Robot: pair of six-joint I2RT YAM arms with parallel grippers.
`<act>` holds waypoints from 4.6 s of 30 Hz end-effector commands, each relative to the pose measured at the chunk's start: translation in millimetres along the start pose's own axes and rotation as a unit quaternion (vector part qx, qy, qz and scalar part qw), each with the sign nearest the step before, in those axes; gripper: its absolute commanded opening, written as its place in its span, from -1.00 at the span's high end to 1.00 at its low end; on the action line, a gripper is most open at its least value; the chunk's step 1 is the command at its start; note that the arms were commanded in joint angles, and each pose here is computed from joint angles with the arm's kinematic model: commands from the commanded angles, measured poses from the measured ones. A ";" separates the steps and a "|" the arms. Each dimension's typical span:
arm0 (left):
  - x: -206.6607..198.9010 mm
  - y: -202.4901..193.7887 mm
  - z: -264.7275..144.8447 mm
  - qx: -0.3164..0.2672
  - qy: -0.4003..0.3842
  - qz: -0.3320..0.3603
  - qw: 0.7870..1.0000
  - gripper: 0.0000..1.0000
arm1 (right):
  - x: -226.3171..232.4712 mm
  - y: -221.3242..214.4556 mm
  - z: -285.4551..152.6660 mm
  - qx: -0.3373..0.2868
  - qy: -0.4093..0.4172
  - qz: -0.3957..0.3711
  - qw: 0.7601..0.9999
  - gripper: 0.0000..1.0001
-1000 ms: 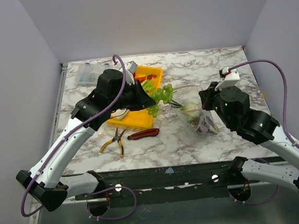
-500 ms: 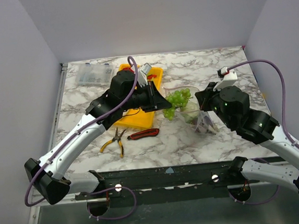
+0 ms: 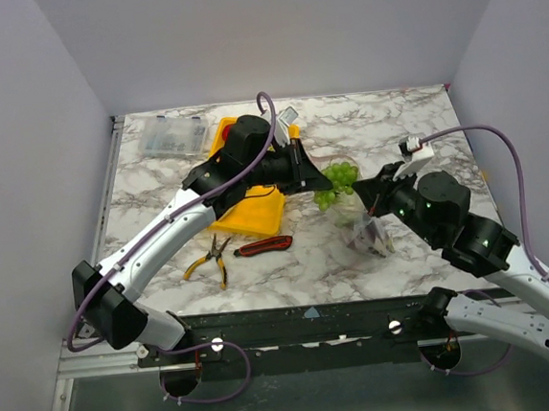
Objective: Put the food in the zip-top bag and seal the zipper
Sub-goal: Place the fake fruit in the zipper food storage bag, then adjust the zipper food storage bag at the center of the board, then move the bin to the center of the board.
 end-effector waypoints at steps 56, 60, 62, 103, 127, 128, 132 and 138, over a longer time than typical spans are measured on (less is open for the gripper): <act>39.8 10.4 -2.3 0.005 0.003 0.041 0.999 0.28 | -2.9 24.5 -24.8 -0.121 0.027 0.096 0.988 0.99; 48.5 11.6 5.8 0.006 0.012 0.035 0.999 0.54 | -2.2 25.4 -24.9 -0.120 0.028 0.095 0.988 0.99; 47.4 11.8 8.6 0.012 0.010 0.035 0.999 0.70 | -2.8 25.8 -24.6 -0.119 0.026 0.094 0.988 0.99; -10.8 63.9 -16.0 -0.013 -0.021 0.057 0.998 0.34 | -68.2 49.6 -17.9 -0.077 -0.225 -0.025 0.971 0.99; 235.1 252.8 -28.6 -0.225 0.311 0.012 0.923 -0.47 | -62.9 56.4 -0.4 -0.102 -0.224 -0.045 0.968 0.99; 248.3 256.2 -25.3 -0.232 0.309 -0.015 0.922 -0.47 | -62.2 57.0 0.8 -0.102 -0.223 -0.047 0.968 0.99; 282.3 267.8 -13.3 -0.266 0.286 -0.123 0.913 -0.43 | -59.9 58.2 6.4 -0.097 -0.224 -0.056 0.968 0.99; 305.0 274.3 3.3 -0.308 0.267 -0.220 0.886 -0.35 | -58.3 56.0 12.2 -0.087 -0.225 -0.066 0.968 0.99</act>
Point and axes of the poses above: each gripper's point midway between its finger pads, its own z axis out along the fingers, its own x axis along the line the jaws close on, y = z × x, the point moved 2 cm from there along -z, back along the fingers, and after that the axes turned 10 degrees about -z, right-handed, at the moved point
